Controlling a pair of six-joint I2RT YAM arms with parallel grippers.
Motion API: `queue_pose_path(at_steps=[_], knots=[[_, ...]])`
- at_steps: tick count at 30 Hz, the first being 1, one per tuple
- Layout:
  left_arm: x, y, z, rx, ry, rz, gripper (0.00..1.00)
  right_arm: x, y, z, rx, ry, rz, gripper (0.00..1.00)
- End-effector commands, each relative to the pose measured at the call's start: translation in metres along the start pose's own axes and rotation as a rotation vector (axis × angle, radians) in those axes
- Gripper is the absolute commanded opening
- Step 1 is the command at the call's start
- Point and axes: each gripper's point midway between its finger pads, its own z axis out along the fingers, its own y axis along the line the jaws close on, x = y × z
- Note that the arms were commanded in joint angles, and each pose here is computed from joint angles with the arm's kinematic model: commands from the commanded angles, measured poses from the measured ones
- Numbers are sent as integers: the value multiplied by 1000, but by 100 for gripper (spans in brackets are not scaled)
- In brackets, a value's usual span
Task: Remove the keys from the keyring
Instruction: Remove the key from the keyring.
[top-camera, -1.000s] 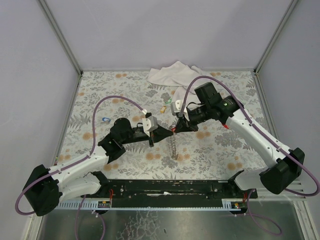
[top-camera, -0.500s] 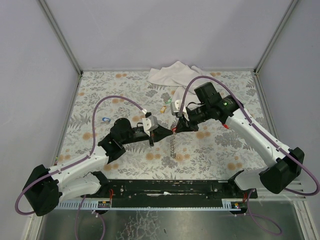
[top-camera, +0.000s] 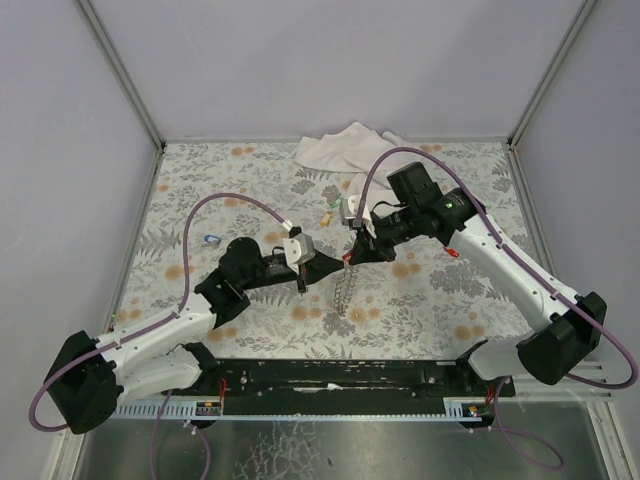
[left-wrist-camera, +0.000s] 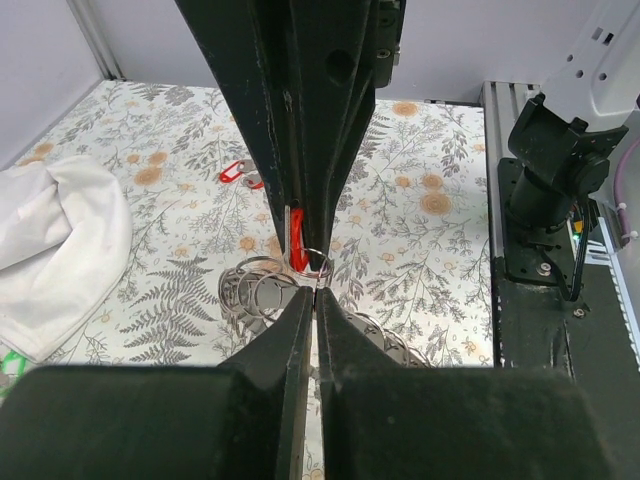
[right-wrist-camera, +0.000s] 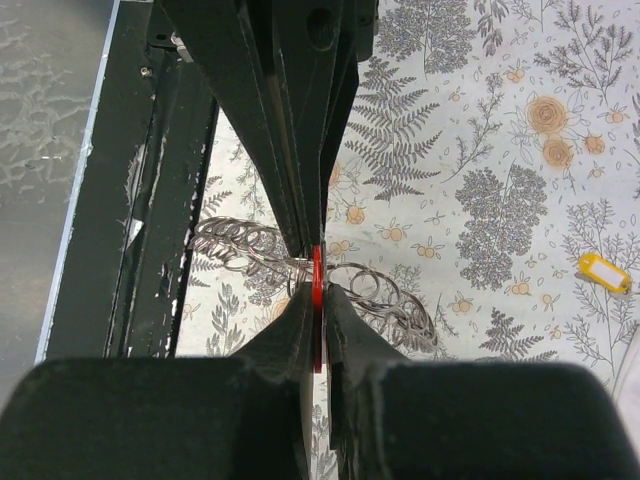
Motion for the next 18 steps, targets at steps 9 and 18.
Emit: queue_pose_path(at_steps=[9, 18], knots=[[-12, 1, -6, -26, -57, 74, 0, -14, -3, -11, 26, -21, -4, 0], [-13, 3, -8, -44, -82, 79, 0, -14, 3, -14, 7, -40, -12, 0]])
